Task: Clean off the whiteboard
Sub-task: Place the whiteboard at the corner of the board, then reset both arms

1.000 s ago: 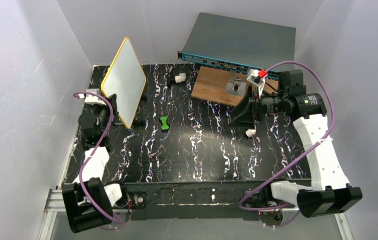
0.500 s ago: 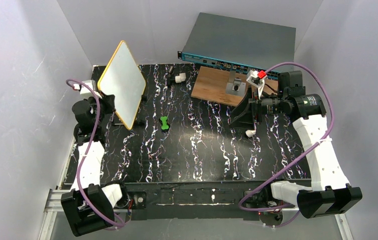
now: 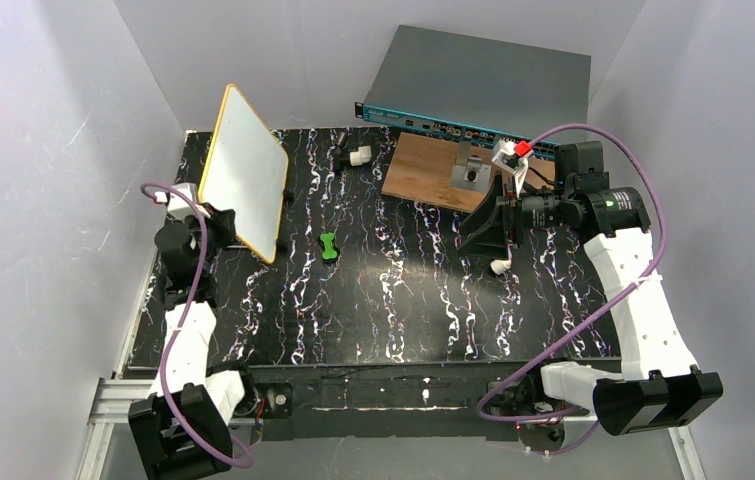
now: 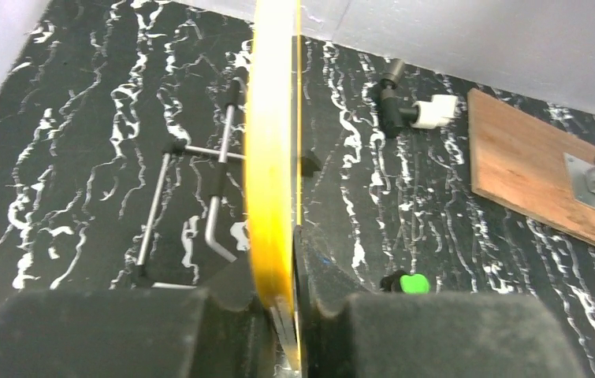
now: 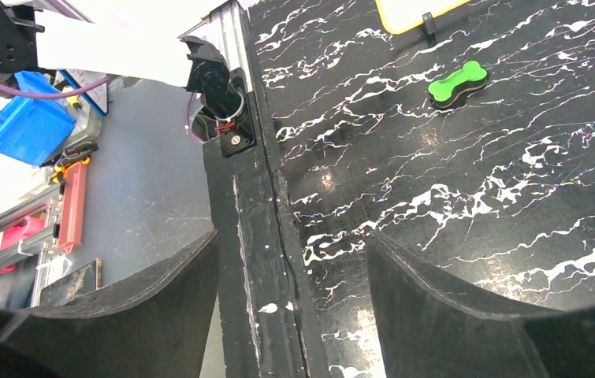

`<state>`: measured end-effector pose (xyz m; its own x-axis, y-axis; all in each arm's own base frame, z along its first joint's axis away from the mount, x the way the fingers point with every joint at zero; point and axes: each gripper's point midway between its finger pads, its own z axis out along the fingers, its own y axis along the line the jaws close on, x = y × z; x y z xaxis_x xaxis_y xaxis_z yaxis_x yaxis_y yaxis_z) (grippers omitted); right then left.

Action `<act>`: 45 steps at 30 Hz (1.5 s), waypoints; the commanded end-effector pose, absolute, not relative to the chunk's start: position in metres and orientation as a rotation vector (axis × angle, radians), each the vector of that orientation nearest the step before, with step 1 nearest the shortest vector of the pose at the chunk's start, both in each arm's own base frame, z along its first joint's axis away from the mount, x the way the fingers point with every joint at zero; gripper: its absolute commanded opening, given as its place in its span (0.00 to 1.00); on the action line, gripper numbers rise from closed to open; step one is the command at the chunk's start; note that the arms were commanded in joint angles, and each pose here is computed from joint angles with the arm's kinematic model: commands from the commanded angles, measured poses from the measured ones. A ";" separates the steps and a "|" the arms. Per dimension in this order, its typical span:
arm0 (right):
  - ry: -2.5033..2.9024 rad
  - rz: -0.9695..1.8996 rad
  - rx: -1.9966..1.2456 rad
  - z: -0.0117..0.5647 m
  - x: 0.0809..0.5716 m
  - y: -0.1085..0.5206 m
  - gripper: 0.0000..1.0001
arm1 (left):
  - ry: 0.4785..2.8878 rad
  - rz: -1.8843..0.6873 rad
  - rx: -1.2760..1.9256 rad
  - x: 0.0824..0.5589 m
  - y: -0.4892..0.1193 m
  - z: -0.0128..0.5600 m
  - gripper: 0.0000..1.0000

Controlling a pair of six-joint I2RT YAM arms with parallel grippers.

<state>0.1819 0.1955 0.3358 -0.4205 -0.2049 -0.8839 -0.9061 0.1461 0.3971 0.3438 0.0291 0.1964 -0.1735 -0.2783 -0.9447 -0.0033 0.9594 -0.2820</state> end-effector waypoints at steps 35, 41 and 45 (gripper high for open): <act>1.808 0.821 -0.999 0.330 0.203 0.154 0.77 | 2.058 -0.118 -0.360 0.222 0.002 0.262 0.98; 1.872 0.538 -0.605 0.364 0.230 0.109 0.94 | 1.864 -0.324 -0.347 0.193 -0.028 0.318 0.98; 1.818 0.508 -0.486 0.389 0.219 0.101 0.94 | 1.788 -0.472 -0.211 0.179 -0.054 0.355 0.98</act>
<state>0.2174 0.1171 0.3445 -0.3650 -0.1966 -0.9100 -0.6866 0.7169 0.1205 0.1932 -0.0333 0.3278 -0.2730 -0.3590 -0.8925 -0.0107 0.9288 -0.3704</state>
